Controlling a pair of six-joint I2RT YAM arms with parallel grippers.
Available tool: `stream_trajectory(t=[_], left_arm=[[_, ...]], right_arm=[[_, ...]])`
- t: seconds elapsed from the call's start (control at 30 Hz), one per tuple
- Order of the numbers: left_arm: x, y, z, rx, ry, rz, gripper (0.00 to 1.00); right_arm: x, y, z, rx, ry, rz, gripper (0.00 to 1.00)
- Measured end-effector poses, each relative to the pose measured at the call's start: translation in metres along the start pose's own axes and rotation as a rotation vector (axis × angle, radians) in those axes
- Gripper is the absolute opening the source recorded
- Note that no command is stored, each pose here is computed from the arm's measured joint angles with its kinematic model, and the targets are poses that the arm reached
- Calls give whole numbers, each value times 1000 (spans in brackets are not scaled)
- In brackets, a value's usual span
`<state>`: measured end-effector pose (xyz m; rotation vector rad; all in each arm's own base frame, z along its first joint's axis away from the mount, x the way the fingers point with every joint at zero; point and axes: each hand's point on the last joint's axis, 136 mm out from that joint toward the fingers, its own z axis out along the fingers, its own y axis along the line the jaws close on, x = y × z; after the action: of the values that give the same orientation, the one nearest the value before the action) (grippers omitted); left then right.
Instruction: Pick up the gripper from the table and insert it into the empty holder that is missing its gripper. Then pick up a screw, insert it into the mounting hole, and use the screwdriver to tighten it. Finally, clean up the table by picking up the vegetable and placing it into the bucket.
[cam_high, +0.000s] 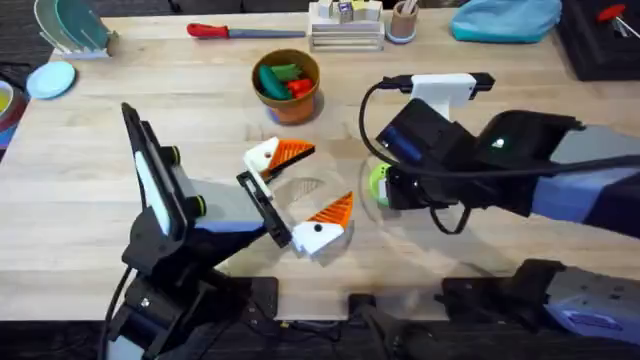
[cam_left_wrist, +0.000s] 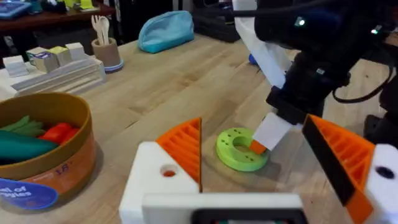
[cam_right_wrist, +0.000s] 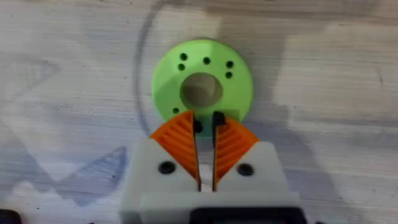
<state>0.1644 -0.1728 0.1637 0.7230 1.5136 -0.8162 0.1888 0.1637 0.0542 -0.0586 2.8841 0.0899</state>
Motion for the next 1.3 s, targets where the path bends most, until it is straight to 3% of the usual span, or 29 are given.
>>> stream_trajectory(t=[0.2, 0.67, 1.0, 1.3], left_arm=[[0, 0, 0, 0, 0, 0, 991], [0, 0, 0, 0, 0, 0, 991], [0, 0, 0, 0, 0, 0, 991], [0, 0, 0, 0, 0, 0, 991]], right_arm=[[-3, 0, 0, 2, -12, 1, 10], [1, -5, -7, 31, 15, -29, 7], [-46, 27, -53, -51, -110, -191, 7], [-101, 57, -127, -181, -258, -284, 7]])
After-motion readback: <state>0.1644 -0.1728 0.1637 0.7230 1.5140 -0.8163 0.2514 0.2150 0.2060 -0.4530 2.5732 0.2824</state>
